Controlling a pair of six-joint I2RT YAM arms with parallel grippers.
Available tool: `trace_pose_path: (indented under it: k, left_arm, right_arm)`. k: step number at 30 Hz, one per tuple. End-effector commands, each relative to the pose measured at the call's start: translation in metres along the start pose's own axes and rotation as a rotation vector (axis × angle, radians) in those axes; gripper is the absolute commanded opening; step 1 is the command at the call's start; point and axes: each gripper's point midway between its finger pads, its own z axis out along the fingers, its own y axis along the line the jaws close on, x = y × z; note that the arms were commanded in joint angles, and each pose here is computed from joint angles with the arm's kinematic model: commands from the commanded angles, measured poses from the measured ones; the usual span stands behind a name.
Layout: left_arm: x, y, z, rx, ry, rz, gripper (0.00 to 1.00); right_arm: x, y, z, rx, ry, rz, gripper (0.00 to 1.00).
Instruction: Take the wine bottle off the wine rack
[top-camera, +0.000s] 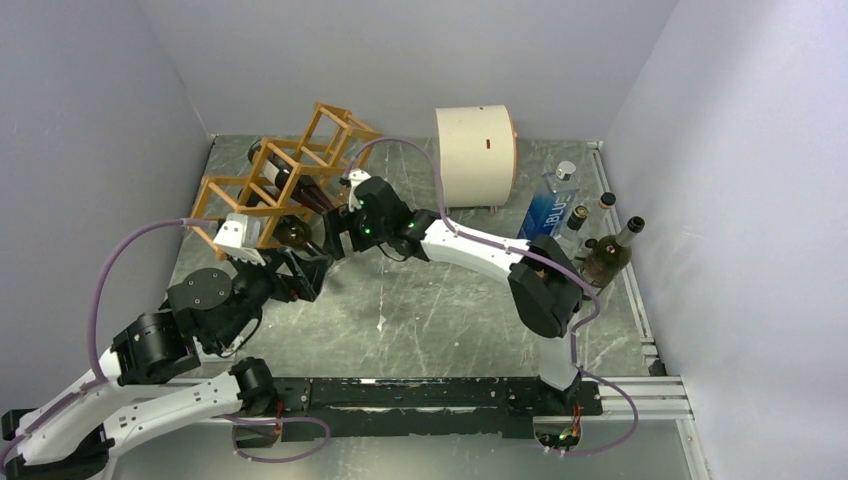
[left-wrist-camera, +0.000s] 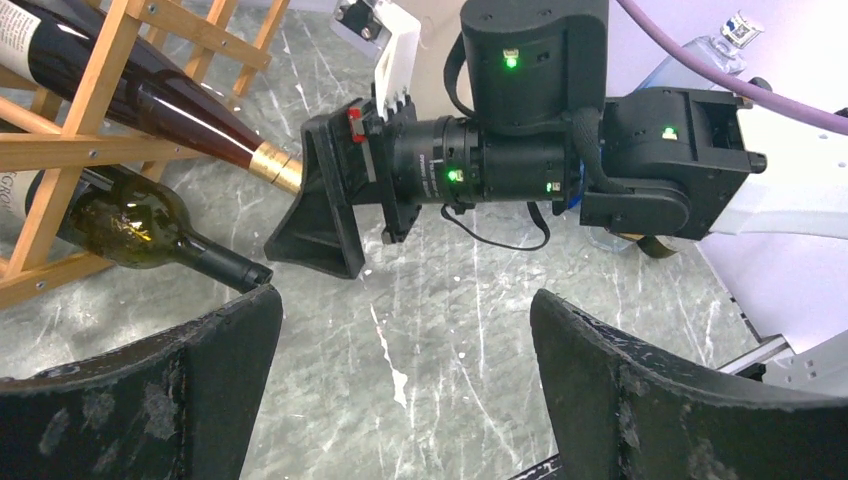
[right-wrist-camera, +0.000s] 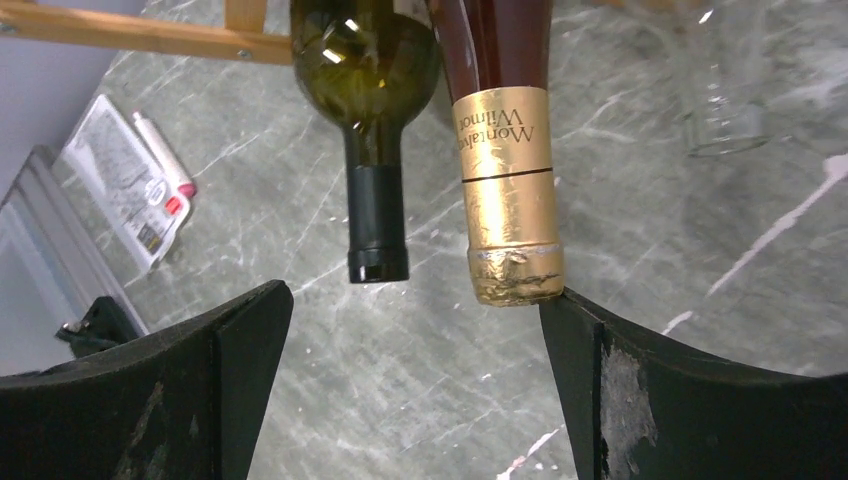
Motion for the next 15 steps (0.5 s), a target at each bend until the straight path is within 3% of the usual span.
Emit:
trace_pose_path:
  k: [1,10,15]
  left_arm:
    - [-0.013,0.000,-0.008,0.004,-0.023,-0.035,0.98]
    - [-0.011,-0.001,-0.010,0.013,-0.012,-0.051,0.98]
    - [-0.012,0.000,-0.012,0.010,-0.008,-0.059,0.98]
  right_arm:
    - [-0.032,-0.009,0.005,0.057,-0.064,-0.072,1.00]
    - [-0.044,-0.023,0.034,0.085,-0.046,-0.153,0.93]
    - [-0.031,-0.036,0.028,0.137,-0.013,-0.142,0.96]
